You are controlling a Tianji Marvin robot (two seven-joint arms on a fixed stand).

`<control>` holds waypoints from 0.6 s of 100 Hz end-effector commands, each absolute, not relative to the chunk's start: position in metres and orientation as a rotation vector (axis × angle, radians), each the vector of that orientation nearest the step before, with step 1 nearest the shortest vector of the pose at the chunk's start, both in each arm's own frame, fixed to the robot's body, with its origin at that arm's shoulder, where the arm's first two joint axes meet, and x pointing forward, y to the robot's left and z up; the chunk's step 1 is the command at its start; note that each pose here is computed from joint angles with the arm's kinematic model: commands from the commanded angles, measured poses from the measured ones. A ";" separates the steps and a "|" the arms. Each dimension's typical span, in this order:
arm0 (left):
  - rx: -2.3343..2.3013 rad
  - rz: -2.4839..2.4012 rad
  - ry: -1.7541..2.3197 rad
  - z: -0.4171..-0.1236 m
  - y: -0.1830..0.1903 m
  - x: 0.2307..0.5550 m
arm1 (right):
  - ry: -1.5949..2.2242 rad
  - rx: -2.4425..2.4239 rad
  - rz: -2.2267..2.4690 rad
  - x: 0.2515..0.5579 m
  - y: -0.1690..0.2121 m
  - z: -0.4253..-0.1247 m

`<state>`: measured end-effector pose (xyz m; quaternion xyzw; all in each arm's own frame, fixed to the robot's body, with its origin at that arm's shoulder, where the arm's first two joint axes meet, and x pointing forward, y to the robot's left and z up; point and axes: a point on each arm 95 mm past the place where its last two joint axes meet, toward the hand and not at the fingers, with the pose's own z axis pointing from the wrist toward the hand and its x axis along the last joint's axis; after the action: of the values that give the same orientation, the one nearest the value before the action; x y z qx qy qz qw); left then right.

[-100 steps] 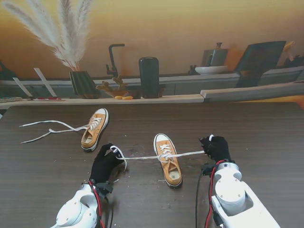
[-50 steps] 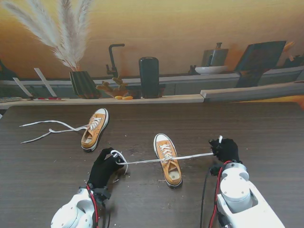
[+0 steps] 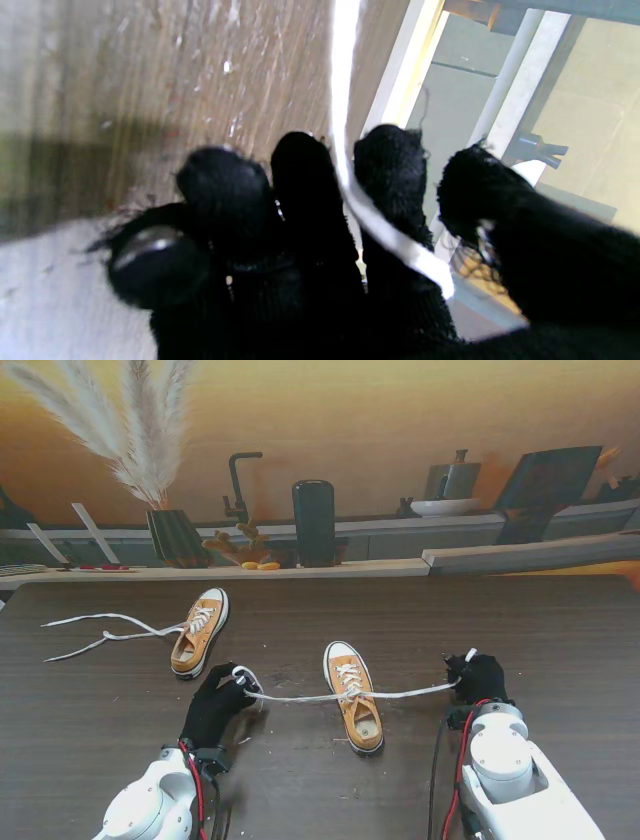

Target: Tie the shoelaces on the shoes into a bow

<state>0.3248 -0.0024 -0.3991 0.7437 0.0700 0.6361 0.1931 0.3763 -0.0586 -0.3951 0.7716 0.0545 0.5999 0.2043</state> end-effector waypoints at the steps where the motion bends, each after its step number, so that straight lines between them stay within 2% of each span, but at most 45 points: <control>1: 2.053 1.814 0.158 -0.393 -0.006 0.320 | 0.222 2.121 1.699 0.373 -0.055 -0.392; 25: 2.039 1.942 0.036 -0.378 -0.004 0.310 | 0.468 1.965 1.713 0.362 -0.059 -0.383; 44: 2.094 2.111 -0.293 -0.340 -0.025 0.280 | 0.694 1.870 1.647 0.352 -0.065 -0.376; 60: 2.219 2.161 -0.641 -0.327 -0.024 0.268 | 0.899 1.817 1.558 0.344 -0.069 -0.371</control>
<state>0.2711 -0.0258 -0.3234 0.6999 -0.1778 0.6917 -0.0092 0.3483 -0.0638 -0.3714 0.6796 0.3171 0.5951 0.2888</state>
